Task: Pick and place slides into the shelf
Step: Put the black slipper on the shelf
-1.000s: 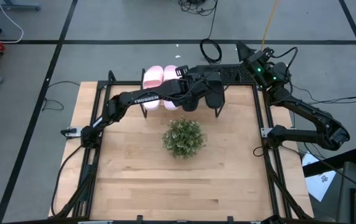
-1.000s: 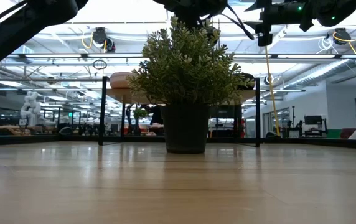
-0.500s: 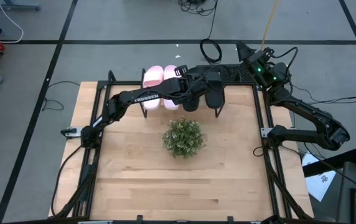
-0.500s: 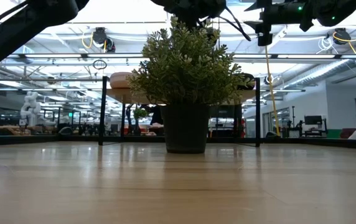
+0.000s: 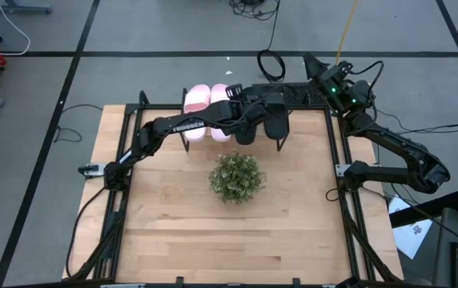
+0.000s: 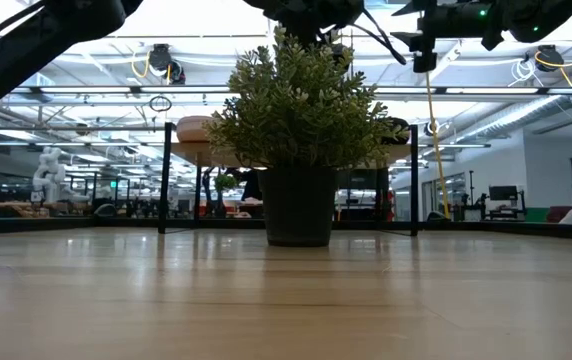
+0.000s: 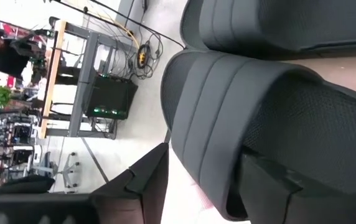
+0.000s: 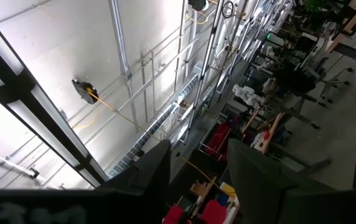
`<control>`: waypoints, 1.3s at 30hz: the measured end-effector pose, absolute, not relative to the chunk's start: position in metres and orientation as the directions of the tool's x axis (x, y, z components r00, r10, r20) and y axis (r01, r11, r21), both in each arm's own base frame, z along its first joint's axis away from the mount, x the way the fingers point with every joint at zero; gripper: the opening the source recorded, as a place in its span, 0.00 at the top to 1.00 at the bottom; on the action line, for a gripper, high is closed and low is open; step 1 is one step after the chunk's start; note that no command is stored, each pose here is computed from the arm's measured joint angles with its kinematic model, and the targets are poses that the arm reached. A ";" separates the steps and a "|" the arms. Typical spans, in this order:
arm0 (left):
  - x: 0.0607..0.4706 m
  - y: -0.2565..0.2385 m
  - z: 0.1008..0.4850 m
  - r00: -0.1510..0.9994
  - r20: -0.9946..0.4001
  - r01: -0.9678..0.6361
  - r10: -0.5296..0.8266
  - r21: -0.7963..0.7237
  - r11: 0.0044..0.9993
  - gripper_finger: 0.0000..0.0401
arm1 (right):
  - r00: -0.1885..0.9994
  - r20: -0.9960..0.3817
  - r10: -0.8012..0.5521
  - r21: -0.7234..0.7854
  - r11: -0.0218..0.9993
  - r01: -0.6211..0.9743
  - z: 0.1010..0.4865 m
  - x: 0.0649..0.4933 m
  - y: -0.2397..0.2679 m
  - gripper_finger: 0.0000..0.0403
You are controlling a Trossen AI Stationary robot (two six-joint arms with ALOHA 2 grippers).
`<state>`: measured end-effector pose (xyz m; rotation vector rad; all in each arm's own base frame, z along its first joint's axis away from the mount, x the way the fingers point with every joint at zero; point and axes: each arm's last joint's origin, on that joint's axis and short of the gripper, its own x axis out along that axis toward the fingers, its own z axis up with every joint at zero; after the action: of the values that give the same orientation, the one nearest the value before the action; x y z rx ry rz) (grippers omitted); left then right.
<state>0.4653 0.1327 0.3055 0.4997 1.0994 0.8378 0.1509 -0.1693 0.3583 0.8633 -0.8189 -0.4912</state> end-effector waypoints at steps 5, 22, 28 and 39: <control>0.465 0.133 0.306 0.204 -0.569 -0.327 0.797 0.727 0.603 0.53 | 0.603 0.426 -0.674 0.819 0.571 0.059 0.358 0.151 -0.169 0.63; 0.467 0.125 0.306 0.229 -0.580 -0.282 0.781 0.729 0.624 0.53 | 0.603 0.426 -0.674 0.819 0.571 0.059 0.358 0.151 -0.169 0.63; 0.467 0.123 0.310 0.239 -0.574 -0.300 0.783 0.724 0.622 0.53 | 0.603 0.426 -0.674 0.819 0.571 0.059 0.358 0.151 -0.169 0.63; 0.466 0.120 0.326 0.299 -0.544 -0.340 0.784 0.707 0.620 0.53 | 0.601 0.431 -0.673 0.822 0.567 0.044 0.359 0.151 -0.169 0.63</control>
<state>0.4658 0.1200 0.3257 0.5167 1.0112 0.7922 0.1508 -0.1691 0.3588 0.8746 -0.8284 -0.4831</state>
